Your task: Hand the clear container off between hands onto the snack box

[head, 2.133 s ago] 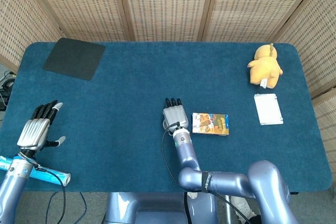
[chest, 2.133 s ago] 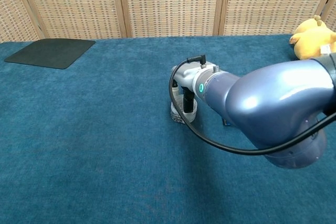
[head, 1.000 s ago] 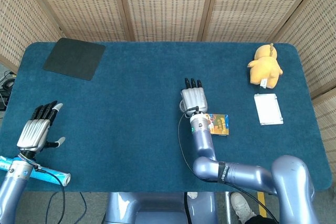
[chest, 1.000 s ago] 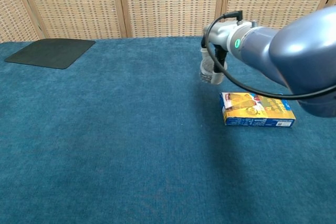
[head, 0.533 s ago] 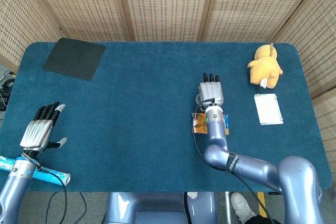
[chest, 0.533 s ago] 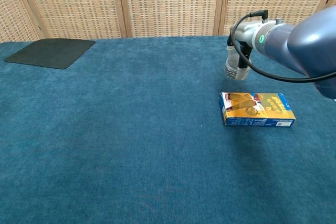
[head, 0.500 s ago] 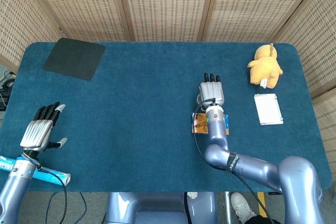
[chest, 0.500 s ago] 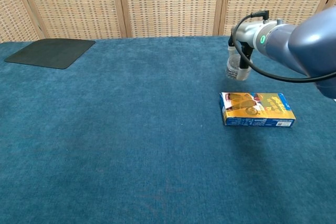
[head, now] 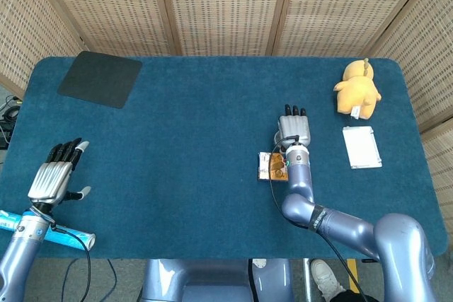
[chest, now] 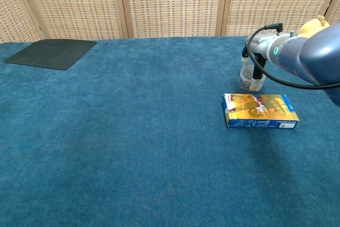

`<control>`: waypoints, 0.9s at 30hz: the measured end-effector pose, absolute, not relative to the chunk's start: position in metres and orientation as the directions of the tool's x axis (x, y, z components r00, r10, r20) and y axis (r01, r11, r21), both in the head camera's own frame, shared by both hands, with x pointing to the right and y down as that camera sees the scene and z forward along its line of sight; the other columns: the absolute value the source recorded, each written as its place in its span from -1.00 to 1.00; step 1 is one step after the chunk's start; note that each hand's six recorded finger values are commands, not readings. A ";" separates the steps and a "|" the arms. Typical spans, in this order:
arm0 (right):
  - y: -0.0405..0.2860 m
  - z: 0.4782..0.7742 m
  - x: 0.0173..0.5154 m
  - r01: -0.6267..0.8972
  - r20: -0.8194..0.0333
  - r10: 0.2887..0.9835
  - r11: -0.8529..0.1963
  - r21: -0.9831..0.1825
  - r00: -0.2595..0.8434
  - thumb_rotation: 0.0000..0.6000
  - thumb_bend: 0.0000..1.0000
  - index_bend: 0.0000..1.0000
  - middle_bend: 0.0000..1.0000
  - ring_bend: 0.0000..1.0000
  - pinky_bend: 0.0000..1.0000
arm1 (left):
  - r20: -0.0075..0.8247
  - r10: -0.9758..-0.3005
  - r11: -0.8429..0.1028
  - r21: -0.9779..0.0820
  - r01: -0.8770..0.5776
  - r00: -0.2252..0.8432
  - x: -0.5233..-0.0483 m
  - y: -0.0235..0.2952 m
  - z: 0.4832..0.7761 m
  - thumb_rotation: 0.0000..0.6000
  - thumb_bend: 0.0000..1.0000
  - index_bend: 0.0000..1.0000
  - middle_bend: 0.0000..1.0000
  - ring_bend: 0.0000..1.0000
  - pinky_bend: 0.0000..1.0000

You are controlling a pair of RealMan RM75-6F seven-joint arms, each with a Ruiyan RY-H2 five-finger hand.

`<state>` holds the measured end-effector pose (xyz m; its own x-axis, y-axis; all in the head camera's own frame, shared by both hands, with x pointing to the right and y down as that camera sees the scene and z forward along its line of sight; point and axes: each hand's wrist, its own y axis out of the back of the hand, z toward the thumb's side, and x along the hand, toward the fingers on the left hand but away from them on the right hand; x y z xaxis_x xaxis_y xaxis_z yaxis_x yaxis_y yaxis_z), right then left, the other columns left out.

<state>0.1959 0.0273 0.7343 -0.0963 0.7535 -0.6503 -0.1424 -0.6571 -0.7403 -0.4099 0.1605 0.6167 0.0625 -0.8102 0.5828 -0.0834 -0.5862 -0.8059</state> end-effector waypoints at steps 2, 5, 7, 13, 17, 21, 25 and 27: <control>0.028 0.734 0.197 -0.141 -0.647 0.757 -0.653 -0.744 -0.095 1.00 -1.00 -0.11 -1.00 -1.00 -0.86 | 0.583 -0.810 -0.586 -0.806 -0.084 0.064 -0.410 0.161 0.616 1.00 -0.52 -1.00 -1.00 -1.00 -1.00; 0.029 0.735 0.200 -0.143 -0.642 0.760 -0.650 -0.747 -0.099 1.00 -1.00 -0.36 -1.00 -1.00 -0.90 | 0.583 -0.810 -0.587 -0.805 -0.086 0.066 -0.410 0.161 0.616 1.00 -0.52 -1.00 -1.00 -1.00 -1.00; 0.030 0.734 0.202 -0.142 -0.642 0.760 -0.650 -0.747 -0.101 1.00 -1.00 -0.48 -1.00 -1.00 -0.91 | 0.580 -0.812 -0.583 -0.807 -0.089 0.066 -0.410 0.161 0.615 1.00 -0.52 -1.00 -1.00 -1.00 -1.00; 0.031 0.731 0.209 -0.143 -0.642 0.759 -0.652 -0.745 -0.113 1.00 -1.00 -0.62 -1.00 -1.00 -0.92 | 0.574 -0.816 -0.578 -0.810 -0.097 0.066 -0.411 0.161 0.612 1.00 -0.52 -1.00 -1.00 -1.00 -1.00; 0.031 0.726 0.211 -0.144 -0.634 0.765 -0.644 -0.751 -0.115 1.00 -1.00 -0.63 -1.00 -1.00 -0.92 | 0.567 -0.821 -0.571 -0.815 -0.099 0.069 -0.411 0.161 0.609 1.00 -0.52 -1.00 -1.00 -1.00 -1.00; 0.031 0.717 0.212 -0.138 -0.621 0.777 -0.630 -0.765 -0.105 1.00 -1.00 -0.64 -1.00 -1.00 -0.93 | 0.560 -0.826 -0.564 -0.819 -0.103 0.068 -0.412 0.161 0.607 1.00 -0.52 -1.00 -1.00 -1.00 -1.00; 0.032 0.698 0.211 -0.115 -0.592 0.803 -0.596 -0.795 -0.066 1.00 -1.00 -0.65 -1.00 -1.00 -0.97 | 0.552 -0.832 -0.555 -0.825 -0.104 0.061 -0.415 0.161 0.605 1.00 -0.52 -1.00 -1.00 -1.00 -1.00; 0.034 0.686 0.212 -0.095 -0.568 0.823 -0.568 -0.817 -0.036 1.00 -1.00 -0.67 -1.00 -1.00 -0.98 | 0.542 -0.838 -0.545 -0.831 -0.108 0.056 -0.416 0.161 0.603 1.00 -0.52 -1.00 -1.00 -1.00 -1.00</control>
